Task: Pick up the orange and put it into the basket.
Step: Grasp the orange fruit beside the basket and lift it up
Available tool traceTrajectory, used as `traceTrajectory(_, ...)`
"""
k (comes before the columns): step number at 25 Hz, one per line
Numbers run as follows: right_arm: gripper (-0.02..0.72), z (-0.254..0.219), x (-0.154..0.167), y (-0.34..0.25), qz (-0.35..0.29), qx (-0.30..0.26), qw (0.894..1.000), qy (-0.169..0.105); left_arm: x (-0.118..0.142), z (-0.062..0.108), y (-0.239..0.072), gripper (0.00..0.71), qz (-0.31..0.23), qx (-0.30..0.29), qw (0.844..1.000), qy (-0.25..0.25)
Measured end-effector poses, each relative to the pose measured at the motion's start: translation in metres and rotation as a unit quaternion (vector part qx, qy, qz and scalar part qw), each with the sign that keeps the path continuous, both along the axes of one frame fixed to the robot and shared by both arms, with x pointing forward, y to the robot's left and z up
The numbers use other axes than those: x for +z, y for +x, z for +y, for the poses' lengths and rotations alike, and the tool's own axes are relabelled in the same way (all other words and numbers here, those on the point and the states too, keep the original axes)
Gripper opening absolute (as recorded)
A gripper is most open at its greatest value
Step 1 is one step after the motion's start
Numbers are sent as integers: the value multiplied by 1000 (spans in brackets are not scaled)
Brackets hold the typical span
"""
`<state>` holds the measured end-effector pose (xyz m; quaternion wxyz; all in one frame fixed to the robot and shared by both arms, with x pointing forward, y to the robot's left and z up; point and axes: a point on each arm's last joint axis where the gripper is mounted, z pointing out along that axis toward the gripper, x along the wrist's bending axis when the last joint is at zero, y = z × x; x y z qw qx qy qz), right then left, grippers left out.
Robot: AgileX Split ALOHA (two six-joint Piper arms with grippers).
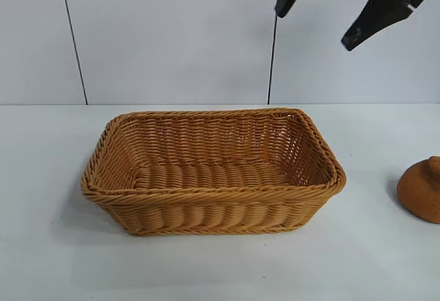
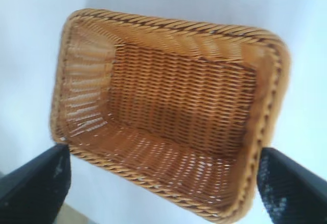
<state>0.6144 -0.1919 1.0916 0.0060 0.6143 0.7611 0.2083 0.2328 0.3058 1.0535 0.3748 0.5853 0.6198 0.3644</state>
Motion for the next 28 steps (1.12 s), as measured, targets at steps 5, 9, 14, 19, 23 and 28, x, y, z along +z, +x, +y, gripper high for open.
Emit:
traceTrajectory(5,678,-37,-3,8,-8,-41,996,-77,0,0,0,651,-1,1,1000,1)
traceTrajectory(9,678,-79,-7,15,2,-94,992,-82,0,0,0,651,-1,1,1000,1)
traceTrajectory(14,678,-113,-10,17,11,-136,987,-83,0,0,0,651,-1,1,1000,1)
traceTrajectory(19,678,-114,-20,14,28,-137,987,-84,0,0,0,651,-1,1,1000,1)
traceTrajectory(23,678,-115,-55,4,88,-126,983,-99,0,0,0,651,-1,1,1000,2)
traceTrajectory(28,678,-116,-103,-6,130,-122,978,-109,0,0,0,651,-1,1,1000,2)
